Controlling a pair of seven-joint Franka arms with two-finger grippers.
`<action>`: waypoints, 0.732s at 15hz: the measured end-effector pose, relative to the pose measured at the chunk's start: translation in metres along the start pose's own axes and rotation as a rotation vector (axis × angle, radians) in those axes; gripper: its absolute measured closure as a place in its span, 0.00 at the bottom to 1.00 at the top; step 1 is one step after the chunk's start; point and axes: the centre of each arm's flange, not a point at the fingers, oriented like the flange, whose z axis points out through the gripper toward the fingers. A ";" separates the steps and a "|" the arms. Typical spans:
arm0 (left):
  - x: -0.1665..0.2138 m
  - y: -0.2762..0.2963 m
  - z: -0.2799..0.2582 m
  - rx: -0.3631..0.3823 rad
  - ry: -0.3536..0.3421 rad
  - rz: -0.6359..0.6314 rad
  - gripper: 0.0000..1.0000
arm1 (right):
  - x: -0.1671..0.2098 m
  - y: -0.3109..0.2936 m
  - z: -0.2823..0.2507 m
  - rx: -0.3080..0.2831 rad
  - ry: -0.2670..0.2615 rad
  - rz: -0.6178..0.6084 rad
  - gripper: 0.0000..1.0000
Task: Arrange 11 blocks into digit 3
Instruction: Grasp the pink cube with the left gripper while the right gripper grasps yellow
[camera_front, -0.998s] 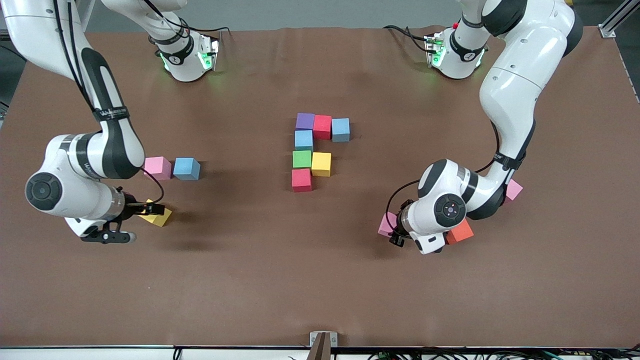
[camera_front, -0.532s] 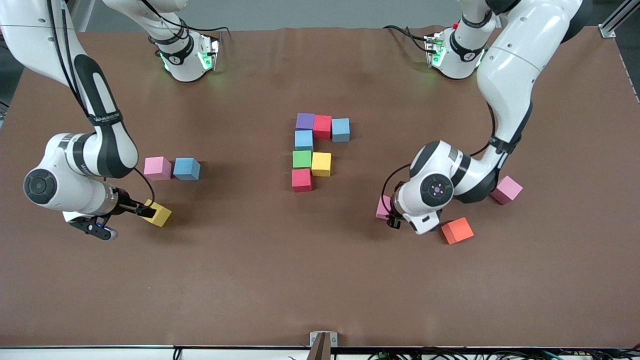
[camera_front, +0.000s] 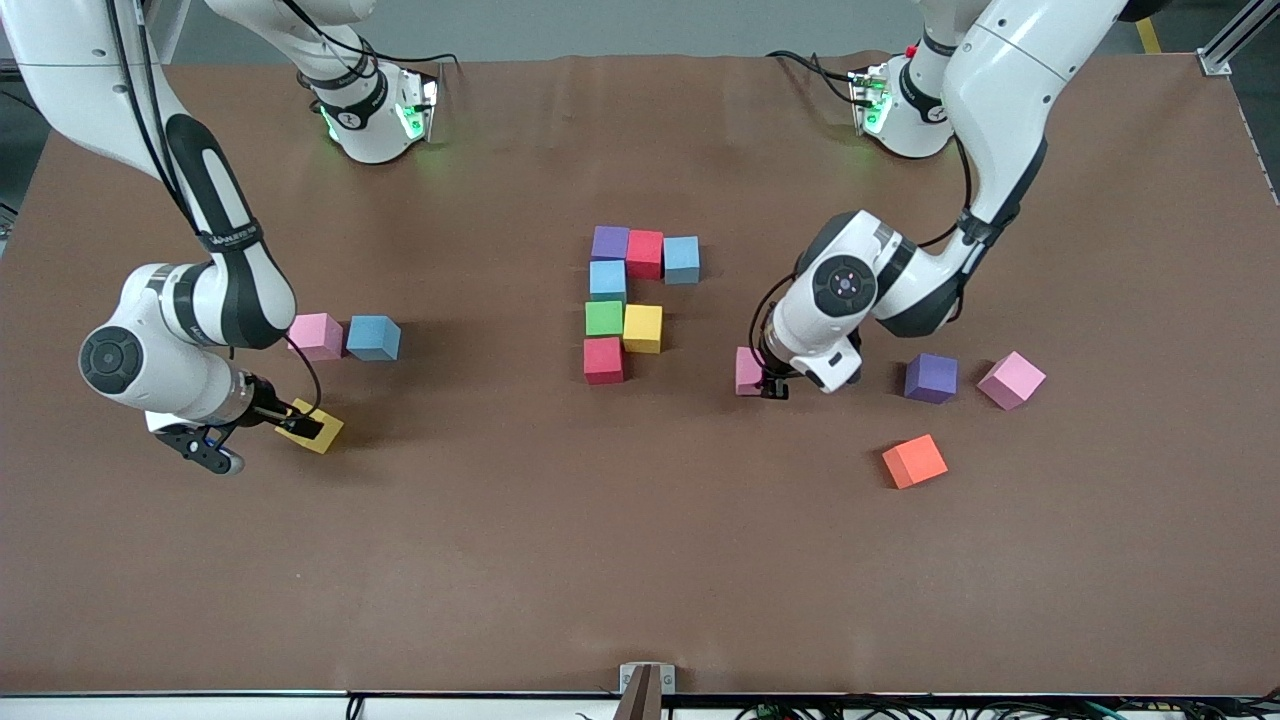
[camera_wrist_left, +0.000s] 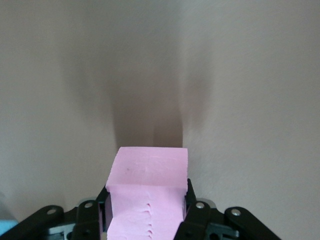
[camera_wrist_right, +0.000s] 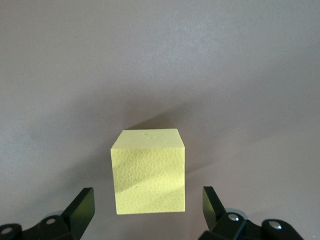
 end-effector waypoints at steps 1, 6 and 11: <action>-0.004 -0.007 0.004 -0.011 -0.015 -0.047 0.45 | 0.000 0.000 0.002 0.003 0.006 0.000 0.04; -0.049 -0.046 0.013 -0.011 -0.031 -0.073 0.45 | 0.000 0.000 0.020 0.003 0.007 0.000 0.04; -0.081 -0.065 0.011 -0.017 -0.043 -0.042 0.45 | 0.001 0.000 0.035 -0.005 0.012 -0.009 0.05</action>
